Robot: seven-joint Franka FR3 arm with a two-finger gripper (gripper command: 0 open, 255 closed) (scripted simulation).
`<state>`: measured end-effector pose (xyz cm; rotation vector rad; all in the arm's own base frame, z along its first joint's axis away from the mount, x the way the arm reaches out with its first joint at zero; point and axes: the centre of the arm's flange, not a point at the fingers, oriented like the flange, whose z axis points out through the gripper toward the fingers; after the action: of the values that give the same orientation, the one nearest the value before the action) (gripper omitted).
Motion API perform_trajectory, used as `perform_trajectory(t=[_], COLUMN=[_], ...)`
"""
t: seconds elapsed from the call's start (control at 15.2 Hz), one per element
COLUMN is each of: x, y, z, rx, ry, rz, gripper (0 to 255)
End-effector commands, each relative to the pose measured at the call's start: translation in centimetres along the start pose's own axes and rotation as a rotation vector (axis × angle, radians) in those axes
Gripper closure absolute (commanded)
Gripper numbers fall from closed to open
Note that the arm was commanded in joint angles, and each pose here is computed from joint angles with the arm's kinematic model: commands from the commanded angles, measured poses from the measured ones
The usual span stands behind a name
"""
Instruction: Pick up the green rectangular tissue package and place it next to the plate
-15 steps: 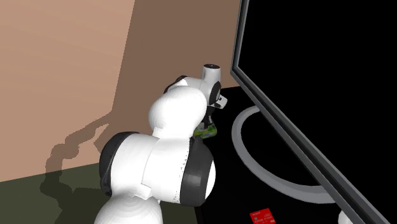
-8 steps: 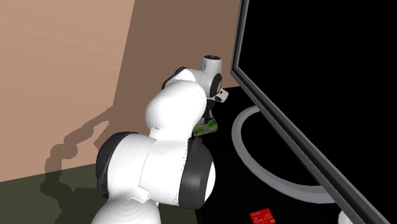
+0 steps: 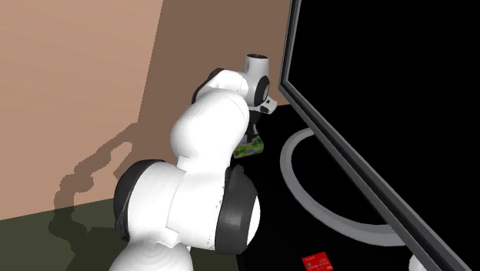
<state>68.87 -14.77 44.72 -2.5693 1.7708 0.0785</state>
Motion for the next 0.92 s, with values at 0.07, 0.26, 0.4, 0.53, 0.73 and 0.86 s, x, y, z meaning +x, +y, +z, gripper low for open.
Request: perform_trajectory(t=[0.07,0.26,0.4,0.53,0.73,0.86], x=[-0.1,-0.1,-0.2,-0.2,-0.3,-0.4], y=[0.2,0.2,0.2,0.2,0.2,0.2], z=[-1.7,-3.3,-4.3,-5.4,-6.9,-7.6], rx=[0.0,0.0,0.0,0.0,0.0,0.0], ry=[0.0,0.0,0.0,0.0,0.0,0.0], rz=[0.0,0.0,0.0,0.0,0.0,0.0], gripper=[255,255,255,255,255,255])
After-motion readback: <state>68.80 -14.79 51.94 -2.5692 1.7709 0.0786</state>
